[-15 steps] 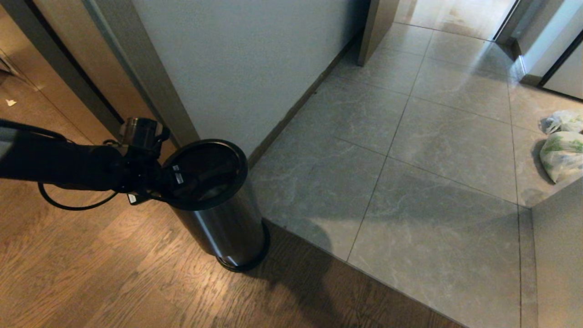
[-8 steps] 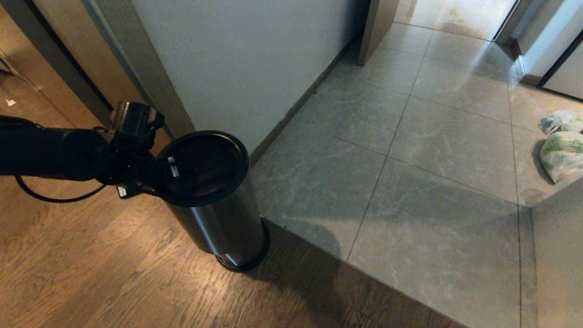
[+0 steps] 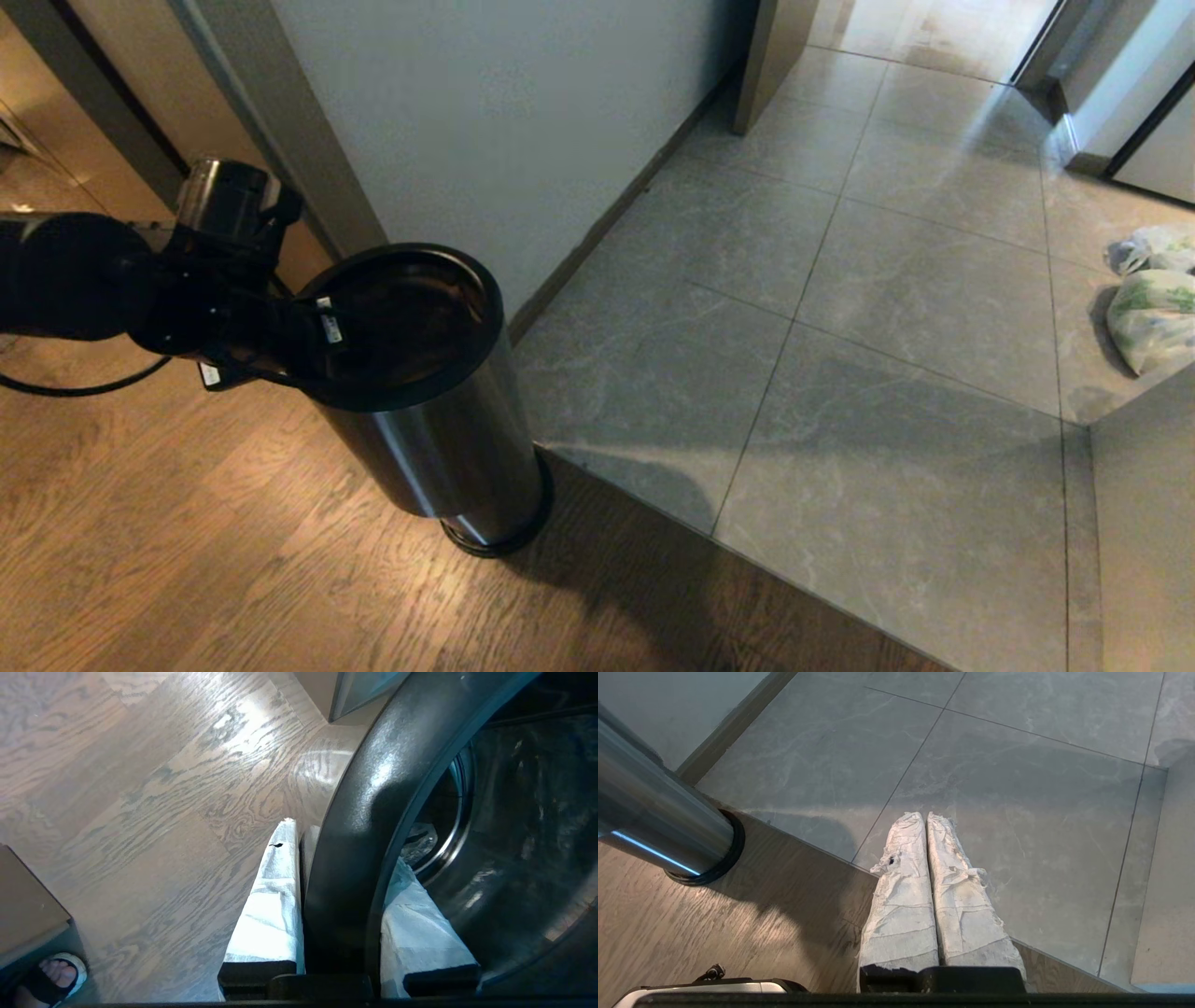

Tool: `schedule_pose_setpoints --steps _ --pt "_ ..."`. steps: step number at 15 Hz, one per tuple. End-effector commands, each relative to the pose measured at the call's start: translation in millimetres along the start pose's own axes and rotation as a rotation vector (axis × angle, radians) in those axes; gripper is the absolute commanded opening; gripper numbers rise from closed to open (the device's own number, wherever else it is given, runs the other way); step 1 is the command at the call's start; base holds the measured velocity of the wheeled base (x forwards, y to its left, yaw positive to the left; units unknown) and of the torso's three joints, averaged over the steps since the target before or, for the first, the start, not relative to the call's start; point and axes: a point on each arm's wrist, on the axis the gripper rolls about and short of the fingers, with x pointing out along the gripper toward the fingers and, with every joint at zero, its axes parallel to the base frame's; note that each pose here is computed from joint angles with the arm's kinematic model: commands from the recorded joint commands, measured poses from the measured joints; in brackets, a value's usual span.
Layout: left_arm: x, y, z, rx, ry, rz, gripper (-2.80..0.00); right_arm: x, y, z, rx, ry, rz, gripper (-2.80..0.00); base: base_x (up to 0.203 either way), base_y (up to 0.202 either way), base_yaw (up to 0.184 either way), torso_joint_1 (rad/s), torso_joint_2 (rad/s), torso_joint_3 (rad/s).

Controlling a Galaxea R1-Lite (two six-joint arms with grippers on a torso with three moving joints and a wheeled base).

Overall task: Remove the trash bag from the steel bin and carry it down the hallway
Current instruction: Place the outer trash can on the ground

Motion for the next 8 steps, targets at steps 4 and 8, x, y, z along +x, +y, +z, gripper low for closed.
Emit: schedule_pose_setpoints --steps 4,8 --pt "-32 6.2 14 -0.009 -0.024 0.007 -2.80 0 0 0 0.001 0.000 0.000 -2.80 0.000 0.000 0.000 0.000 0.00 0.000" --pt "-53 10.4 22 -0.010 -0.033 0.004 -2.80 0 0 0 0.001 0.000 0.001 -2.80 0.000 0.000 0.000 0.000 0.00 0.000"
